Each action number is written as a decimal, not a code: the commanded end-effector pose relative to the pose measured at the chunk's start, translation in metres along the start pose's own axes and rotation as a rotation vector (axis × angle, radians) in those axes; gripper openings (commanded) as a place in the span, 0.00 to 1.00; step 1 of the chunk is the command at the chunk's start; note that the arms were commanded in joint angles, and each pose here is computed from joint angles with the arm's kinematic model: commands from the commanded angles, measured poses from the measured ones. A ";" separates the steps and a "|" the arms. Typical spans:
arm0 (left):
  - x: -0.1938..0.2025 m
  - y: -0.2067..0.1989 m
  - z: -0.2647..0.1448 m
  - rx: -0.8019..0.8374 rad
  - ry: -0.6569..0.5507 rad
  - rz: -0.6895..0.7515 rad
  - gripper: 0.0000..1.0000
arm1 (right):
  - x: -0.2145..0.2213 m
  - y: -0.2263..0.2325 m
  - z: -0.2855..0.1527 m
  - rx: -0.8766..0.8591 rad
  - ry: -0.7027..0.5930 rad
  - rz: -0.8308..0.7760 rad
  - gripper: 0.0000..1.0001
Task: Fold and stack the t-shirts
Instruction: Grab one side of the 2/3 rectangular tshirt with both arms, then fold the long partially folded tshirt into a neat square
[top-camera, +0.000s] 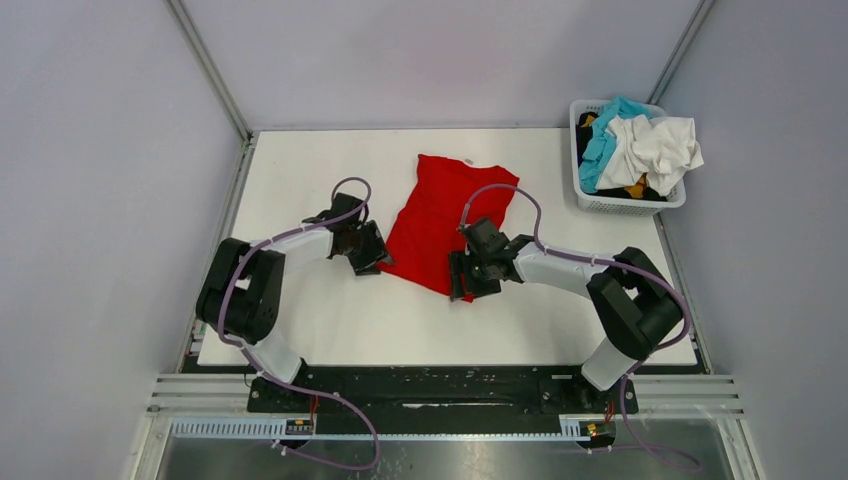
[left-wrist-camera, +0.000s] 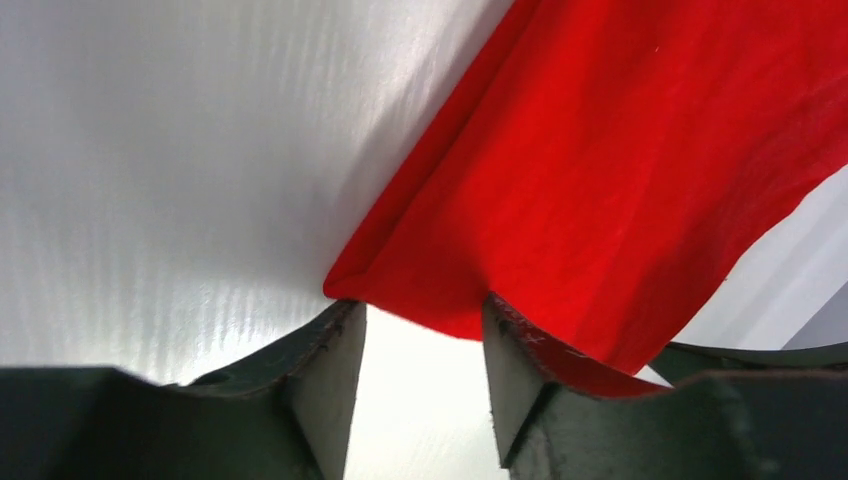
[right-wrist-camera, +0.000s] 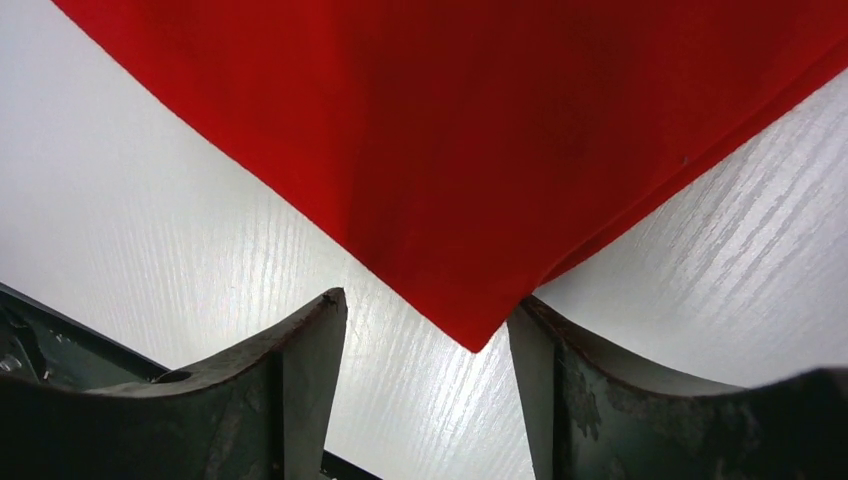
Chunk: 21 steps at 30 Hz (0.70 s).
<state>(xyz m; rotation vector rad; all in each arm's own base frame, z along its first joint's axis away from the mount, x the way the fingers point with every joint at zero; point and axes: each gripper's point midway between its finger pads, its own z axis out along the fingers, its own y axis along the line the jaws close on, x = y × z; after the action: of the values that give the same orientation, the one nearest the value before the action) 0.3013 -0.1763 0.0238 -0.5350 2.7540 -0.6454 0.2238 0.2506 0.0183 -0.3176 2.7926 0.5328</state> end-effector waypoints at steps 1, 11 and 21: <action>0.013 0.021 0.021 -0.080 0.040 -0.001 0.44 | 0.012 -0.016 0.014 0.072 0.019 0.022 0.67; 0.000 0.027 0.032 -0.138 0.012 -0.013 0.00 | 0.019 -0.021 0.015 0.092 0.045 0.019 0.30; 0.050 0.059 -0.015 -0.145 -0.036 -0.016 0.00 | 0.077 0.018 -0.020 -0.157 0.214 -0.018 0.05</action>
<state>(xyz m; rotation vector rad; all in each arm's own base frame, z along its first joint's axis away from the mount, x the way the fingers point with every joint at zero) 0.2843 -0.1714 0.0162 -0.5626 2.7024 -0.6201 0.2032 0.2533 0.0102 -0.3347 2.8229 0.6205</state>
